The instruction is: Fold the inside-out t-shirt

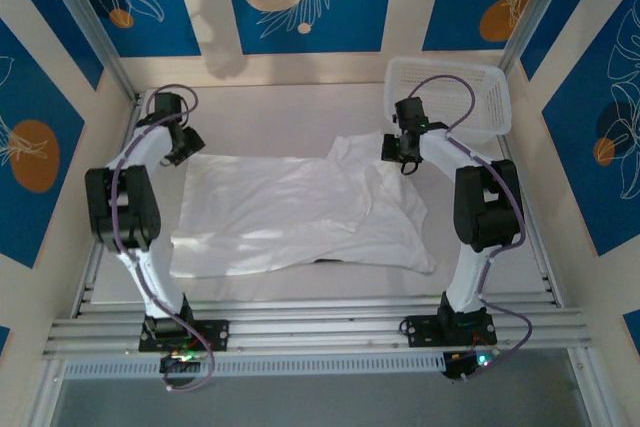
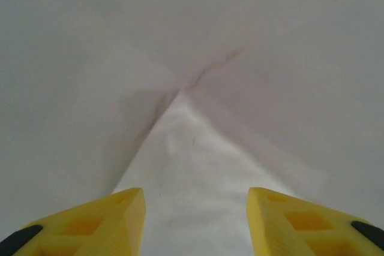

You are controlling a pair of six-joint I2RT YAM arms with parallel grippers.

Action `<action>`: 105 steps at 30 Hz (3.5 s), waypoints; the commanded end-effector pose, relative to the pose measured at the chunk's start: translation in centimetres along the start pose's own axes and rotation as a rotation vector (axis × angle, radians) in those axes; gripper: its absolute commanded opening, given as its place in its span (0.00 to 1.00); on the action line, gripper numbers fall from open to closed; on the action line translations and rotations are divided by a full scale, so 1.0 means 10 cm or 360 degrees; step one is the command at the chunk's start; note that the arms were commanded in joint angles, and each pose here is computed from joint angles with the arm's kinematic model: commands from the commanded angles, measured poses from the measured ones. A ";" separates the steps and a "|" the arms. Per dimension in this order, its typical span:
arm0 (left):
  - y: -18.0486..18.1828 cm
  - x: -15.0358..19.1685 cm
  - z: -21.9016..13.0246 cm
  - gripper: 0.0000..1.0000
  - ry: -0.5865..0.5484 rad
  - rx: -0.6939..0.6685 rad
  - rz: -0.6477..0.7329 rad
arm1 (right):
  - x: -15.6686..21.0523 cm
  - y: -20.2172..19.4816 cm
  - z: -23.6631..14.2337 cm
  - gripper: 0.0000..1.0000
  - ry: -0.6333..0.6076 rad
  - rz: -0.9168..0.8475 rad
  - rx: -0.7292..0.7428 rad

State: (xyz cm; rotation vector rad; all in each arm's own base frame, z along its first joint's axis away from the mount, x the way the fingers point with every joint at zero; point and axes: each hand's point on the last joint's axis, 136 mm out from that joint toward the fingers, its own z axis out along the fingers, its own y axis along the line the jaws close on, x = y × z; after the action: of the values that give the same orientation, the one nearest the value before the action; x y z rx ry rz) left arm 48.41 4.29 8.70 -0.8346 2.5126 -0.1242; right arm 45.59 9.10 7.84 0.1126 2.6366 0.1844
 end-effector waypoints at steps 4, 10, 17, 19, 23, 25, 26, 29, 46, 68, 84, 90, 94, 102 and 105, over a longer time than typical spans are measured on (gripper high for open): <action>0.01 -0.05 0.38 0.49 0.0188 -0.0087 0.0064 | -0.05 0.09 -0.13 0.00 -0.0025 0.0025 -0.0109; 0.22 0.04 0.59 0.45 0.0270 -0.0272 0.0119 | -0.02 0.11 -0.15 0.00 -0.0022 0.0047 -0.0139; 0.22 0.16 0.81 0.41 0.0356 -0.0253 0.0224 | -0.02 0.12 -0.15 0.00 -0.0018 0.0061 -0.0149; 0.25 0.15 0.83 0.40 0.0368 -0.0278 0.0236 | -0.02 0.13 -0.15 0.00 -0.0017 0.0061 -0.0150; 0.24 0.12 0.85 0.25 0.0361 -0.0284 0.0253 | -0.02 0.13 -0.15 0.00 -0.0012 0.0058 -0.0146; 0.25 0.11 0.84 0.14 0.0358 -0.0298 0.0262 | -0.02 0.10 -0.14 0.00 -0.0009 0.0076 -0.0138; 0.26 0.10 0.82 0.08 0.0351 -0.0303 0.0264 | -0.04 0.08 -0.16 0.00 -0.0013 0.0093 -0.0137; 0.26 0.02 0.65 0.00 0.0298 -0.0320 0.0286 | -0.06 -0.04 -0.22 0.00 -0.0026 0.0158 -0.0117; 0.33 0.02 -0.28 0.00 0.0041 -0.0241 0.0168 | -0.13 -0.04 -0.65 0.00 -0.0094 0.0259 -0.0340; 1.01 0.99 -1.02 0.00 -0.0154 -0.0206 -0.0089 | 0.65 -0.56 -0.97 0.00 -0.0230 0.0873 -0.0396; 1.00 1.19 -1.22 0.53 -0.0293 -0.0109 -0.0080 | 1.01 -0.52 -1.11 0.47 -0.0249 0.0829 -0.0414; 0.24 1.26 -1.46 0.56 -0.0327 0.0182 0.0278 | 0.82 -0.30 -0.88 0.55 -0.0152 0.0529 -0.0328; -0.15 1.50 -1.48 0.59 -0.0270 0.0366 0.0523 | 0.80 -0.20 -0.59 0.56 0.0003 0.0474 -0.0370; -0.27 1.69 -1.37 0.64 -0.0199 0.0425 0.0620 | 0.87 0.17 -0.25 0.23 0.0305 0.0471 -0.0539; -0.20 1.66 -1.37 0.64 -0.0216 0.0360 0.0631 | 0.77 0.20 -0.46 0.00 0.0180 0.0467 -0.0568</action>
State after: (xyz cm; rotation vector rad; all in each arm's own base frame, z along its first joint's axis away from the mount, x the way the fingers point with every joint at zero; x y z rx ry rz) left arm 31.61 -7.99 14.46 -0.2748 2.4177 -0.2388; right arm 36.53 10.77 5.20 0.4151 2.7209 0.7081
